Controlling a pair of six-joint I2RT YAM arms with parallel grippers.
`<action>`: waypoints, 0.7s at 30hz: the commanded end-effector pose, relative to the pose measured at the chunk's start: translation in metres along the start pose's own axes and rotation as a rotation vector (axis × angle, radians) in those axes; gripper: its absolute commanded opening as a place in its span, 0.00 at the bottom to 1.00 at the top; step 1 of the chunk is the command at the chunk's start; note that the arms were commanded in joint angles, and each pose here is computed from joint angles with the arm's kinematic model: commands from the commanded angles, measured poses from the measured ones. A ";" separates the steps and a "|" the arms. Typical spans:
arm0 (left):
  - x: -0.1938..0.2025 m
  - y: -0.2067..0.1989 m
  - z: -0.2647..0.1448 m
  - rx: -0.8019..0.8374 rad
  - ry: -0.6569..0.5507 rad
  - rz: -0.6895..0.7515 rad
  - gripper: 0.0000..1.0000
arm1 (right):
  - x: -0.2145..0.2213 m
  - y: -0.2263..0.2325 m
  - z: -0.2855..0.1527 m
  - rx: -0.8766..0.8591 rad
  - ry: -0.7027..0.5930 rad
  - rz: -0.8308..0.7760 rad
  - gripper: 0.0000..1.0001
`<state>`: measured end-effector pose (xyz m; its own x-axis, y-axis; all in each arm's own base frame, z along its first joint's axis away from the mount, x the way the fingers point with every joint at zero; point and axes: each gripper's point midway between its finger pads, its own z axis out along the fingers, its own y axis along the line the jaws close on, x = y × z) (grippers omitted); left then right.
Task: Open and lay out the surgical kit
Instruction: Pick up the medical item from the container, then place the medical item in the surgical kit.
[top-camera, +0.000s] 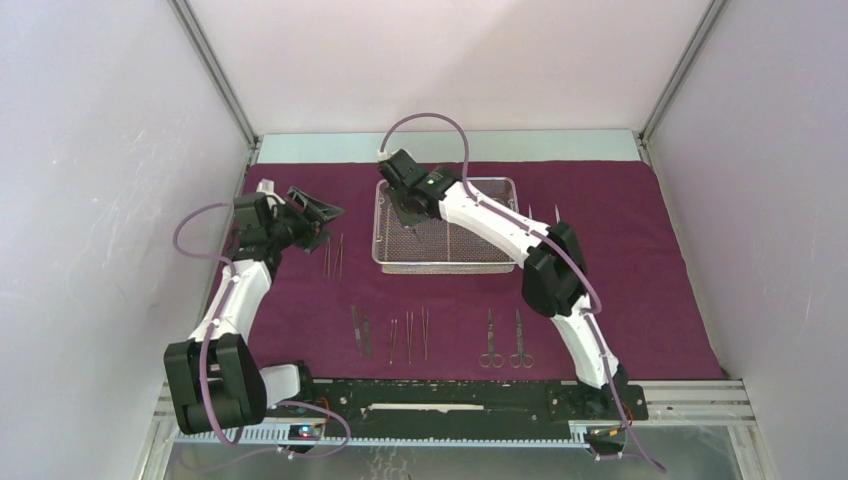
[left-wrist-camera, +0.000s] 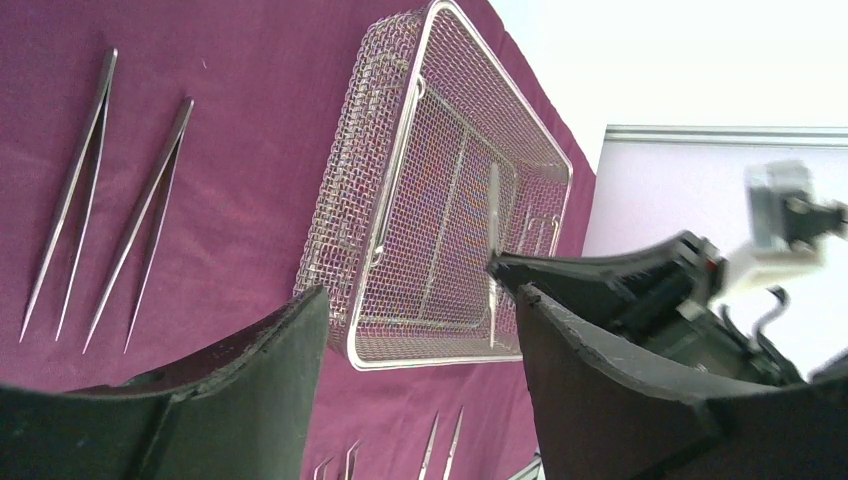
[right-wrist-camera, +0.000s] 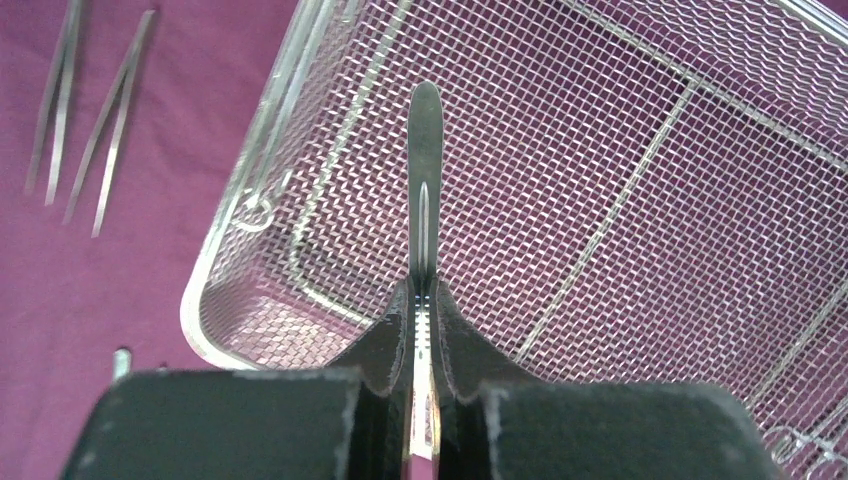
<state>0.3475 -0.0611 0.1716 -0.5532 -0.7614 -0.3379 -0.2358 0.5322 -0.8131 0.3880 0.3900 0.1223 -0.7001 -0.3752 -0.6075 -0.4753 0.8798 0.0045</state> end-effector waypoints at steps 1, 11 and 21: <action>0.001 -0.008 -0.007 0.049 -0.009 0.049 0.74 | -0.021 0.017 -0.055 -0.022 -0.087 0.060 0.06; 0.004 -0.014 -0.020 0.058 -0.027 0.062 0.74 | 0.019 0.073 -0.089 -0.094 -0.064 0.136 0.06; 0.013 -0.012 -0.042 0.025 -0.049 0.078 0.74 | 0.068 0.137 -0.100 -0.127 -0.036 0.205 0.06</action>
<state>0.3238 -0.0647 0.2054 -0.5260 -0.7469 -0.4067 -0.1559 0.5548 -0.8172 0.2369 0.4399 0.1301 -0.7684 -0.3088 -0.5605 -0.4501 0.8834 0.1304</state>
